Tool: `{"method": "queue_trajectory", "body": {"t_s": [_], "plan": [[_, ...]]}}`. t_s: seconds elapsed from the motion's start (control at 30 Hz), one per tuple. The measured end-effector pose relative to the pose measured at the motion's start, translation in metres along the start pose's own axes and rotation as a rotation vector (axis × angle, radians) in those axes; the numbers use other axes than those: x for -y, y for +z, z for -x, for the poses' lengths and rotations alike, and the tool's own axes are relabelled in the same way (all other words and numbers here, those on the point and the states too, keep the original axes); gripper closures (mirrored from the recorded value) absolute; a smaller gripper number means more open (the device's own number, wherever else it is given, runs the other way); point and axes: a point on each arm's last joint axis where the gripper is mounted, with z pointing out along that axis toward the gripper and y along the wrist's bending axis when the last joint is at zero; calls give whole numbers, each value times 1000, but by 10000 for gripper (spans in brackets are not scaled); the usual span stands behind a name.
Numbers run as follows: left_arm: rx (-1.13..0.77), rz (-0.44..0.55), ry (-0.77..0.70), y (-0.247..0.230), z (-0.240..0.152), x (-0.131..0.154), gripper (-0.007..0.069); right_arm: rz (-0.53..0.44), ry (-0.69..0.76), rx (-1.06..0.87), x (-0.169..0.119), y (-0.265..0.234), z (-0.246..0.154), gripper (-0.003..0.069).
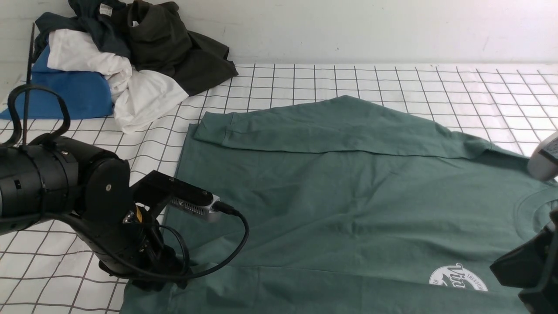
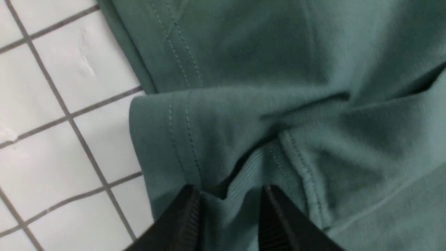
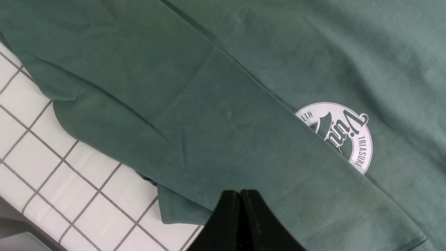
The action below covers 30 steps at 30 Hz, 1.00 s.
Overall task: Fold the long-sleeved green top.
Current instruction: Use the left arm to clamp the cuff closest to it, then use the left arm to drag and place the cuff at the centered position on the left edge of the fabric
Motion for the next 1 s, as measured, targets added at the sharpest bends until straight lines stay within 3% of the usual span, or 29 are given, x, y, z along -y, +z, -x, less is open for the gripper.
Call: {"method": "queue_trajectory", "body": {"t_s": [0.37, 0.7, 1.0], "plan": [[18, -1, 0, -10, 0, 0, 580, 0, 0, 0, 0, 0, 0, 673], [138, -4, 7, -61, 17, 2, 591, 0, 0, 1, 0, 0, 0, 673], [326, 9, 93, -121, 70, 3, 591, -57, 20, -15, 5, 0, -1, 673]]}}
